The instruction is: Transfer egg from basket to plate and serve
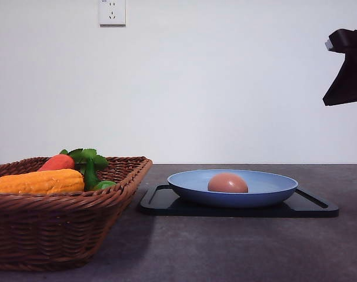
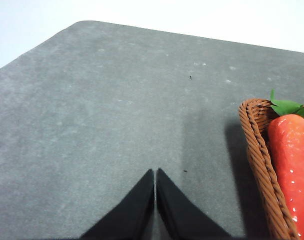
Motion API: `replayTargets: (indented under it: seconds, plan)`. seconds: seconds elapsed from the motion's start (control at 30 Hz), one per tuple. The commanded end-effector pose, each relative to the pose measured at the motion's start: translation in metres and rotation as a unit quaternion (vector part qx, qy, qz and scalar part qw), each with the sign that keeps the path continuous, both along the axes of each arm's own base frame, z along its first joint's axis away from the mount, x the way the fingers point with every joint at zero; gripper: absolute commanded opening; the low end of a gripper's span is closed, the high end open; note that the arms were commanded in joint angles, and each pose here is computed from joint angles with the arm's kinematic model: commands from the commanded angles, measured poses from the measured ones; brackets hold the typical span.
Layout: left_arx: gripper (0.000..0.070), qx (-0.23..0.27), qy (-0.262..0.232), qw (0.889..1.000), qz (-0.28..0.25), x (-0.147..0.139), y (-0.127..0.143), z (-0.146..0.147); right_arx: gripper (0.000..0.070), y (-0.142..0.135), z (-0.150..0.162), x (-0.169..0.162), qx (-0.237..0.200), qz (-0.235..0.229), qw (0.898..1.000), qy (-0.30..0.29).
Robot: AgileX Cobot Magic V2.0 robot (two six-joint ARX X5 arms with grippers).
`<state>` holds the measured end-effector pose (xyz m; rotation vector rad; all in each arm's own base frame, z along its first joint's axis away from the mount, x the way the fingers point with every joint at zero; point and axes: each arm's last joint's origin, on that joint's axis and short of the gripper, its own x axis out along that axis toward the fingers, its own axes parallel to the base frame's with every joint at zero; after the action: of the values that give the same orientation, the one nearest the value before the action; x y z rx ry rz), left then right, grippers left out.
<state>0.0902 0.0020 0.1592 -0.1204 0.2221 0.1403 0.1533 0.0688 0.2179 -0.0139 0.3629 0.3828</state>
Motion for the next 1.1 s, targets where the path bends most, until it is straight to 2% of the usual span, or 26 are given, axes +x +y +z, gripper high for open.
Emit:
replayTargets:
  seconds: [0.0, 0.23, 0.33, 0.47, 0.6, 0.7, 0.77, 0.9, 1.07]
  plan:
    - [0.0000, -0.001, 0.019, 1.000, 0.000, 0.001, 0.000, -0.010, 0.0000, 0.002, 0.002, 0.000, 0.008, 0.000, 1.000, -0.003]
    - [0.0000, -0.001, 0.018, 1.000, 0.000, 0.001, 0.000, -0.010, 0.0000, -0.002, 0.009, -0.006, 0.010, -0.006, 1.000, -0.024]
    - [0.0000, -0.001, 0.019, 1.000, 0.000, 0.001, 0.000, -0.010, 0.0000, -0.011, 0.023, -0.019, -0.017, -0.032, 0.995, -0.092]
    - [0.0000, -0.001, 0.019, 1.000, 0.000, 0.001, 0.000, -0.010, 0.0000, -0.027, 0.038, -0.041, -0.016, -0.058, 0.983, -0.176]
    - [0.0000, -0.001, 0.019, 1.000, 0.000, 0.001, 0.000, -0.010, 0.0000, -0.046, 0.042, -0.062, 0.006, -0.112, 0.963, -0.243]
    - [0.0000, -0.001, 0.019, 1.000, 0.000, 0.001, 0.000, -0.010, 0.0000, -0.056, 0.035, -0.072, 0.007, -0.151, 0.951, -0.271]
    - [0.0000, -0.001, 0.019, 1.000, 0.000, 0.001, 0.000, -0.010, 0.0000, -0.059, 0.027, -0.074, 0.005, -0.164, 0.947, -0.278]
    - [0.0000, -0.001, 0.019, 1.000, 0.000, 0.001, 0.000, -0.010, 0.0000, -0.064, 0.004, -0.071, 0.012, -0.165, 0.950, -0.265]
    - [0.0000, -0.001, 0.019, 1.000, 0.000, 0.001, 0.000, -0.010, 0.0000, -0.066, -0.022, -0.063, 0.017, -0.164, 0.963, -0.215]
